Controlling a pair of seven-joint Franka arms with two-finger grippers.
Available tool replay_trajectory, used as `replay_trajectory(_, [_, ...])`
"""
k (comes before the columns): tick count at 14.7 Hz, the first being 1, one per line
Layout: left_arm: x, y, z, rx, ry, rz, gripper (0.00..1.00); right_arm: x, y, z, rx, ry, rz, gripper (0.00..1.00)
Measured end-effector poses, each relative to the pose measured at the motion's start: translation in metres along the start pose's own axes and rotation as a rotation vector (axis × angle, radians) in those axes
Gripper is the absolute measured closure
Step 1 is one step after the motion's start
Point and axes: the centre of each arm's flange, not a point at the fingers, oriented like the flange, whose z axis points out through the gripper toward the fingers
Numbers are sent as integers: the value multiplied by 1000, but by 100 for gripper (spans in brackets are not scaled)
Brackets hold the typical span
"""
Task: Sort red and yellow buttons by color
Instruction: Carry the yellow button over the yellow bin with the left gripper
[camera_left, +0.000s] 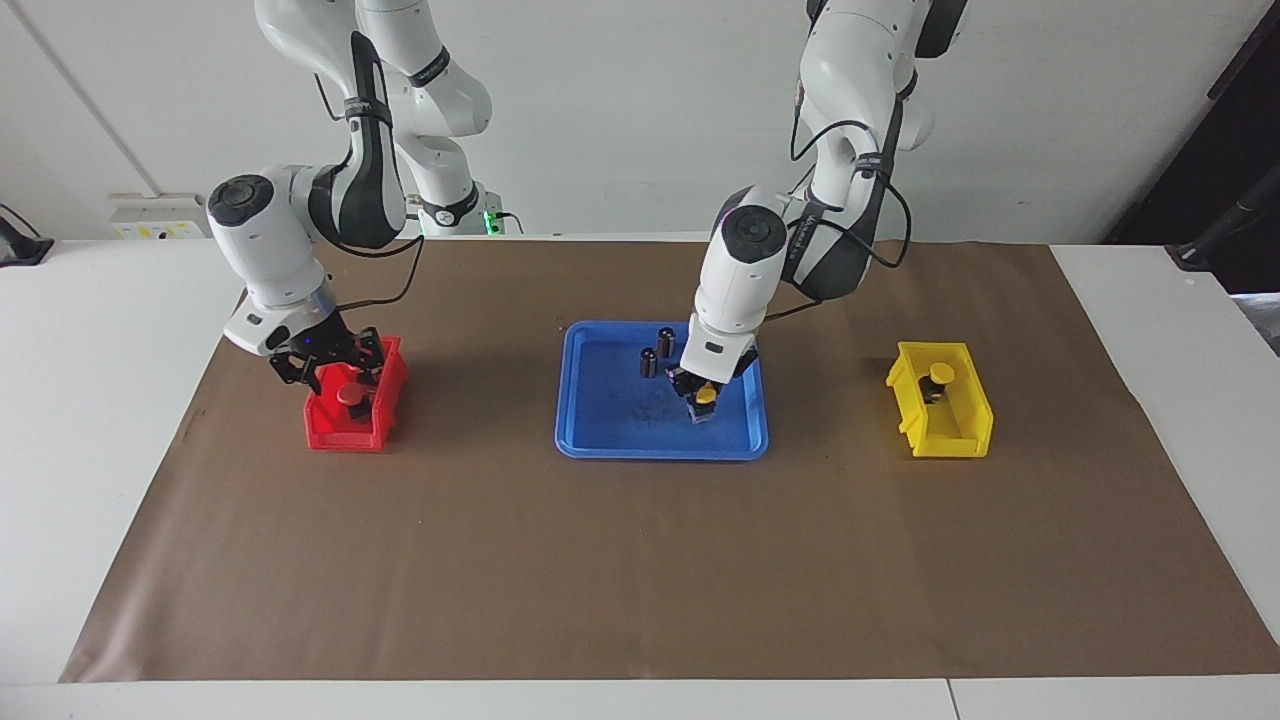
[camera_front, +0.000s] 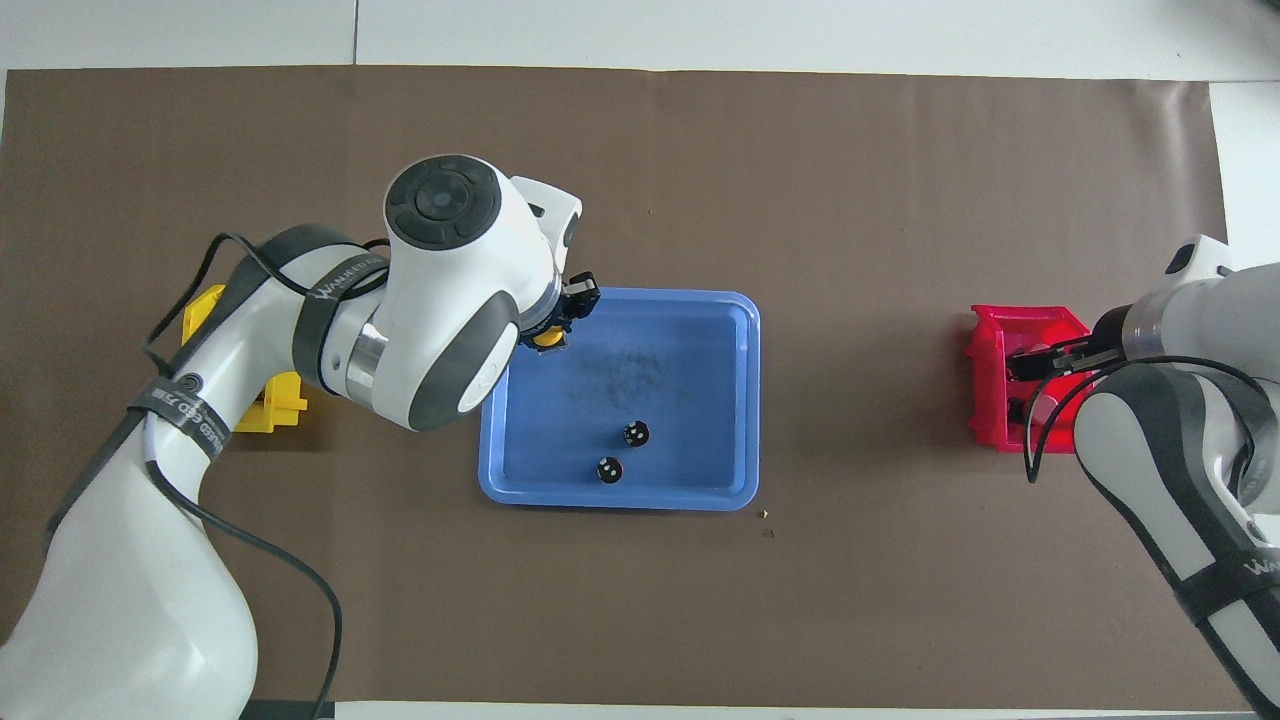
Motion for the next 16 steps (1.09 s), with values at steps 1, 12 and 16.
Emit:
replay_trajectory(1, [15,-22,-26,9,-16,44,59,7,-2,-21,2,-7,0,0])
replay_trajectory(12, [142,-276,-64,-29,-46,268,59,-4,4,-233,14,-80,226,0])
replay_trajectory(16, [141,-298,-34,-29,-31,282,59,-6,28,-222,18,-103,268,0])
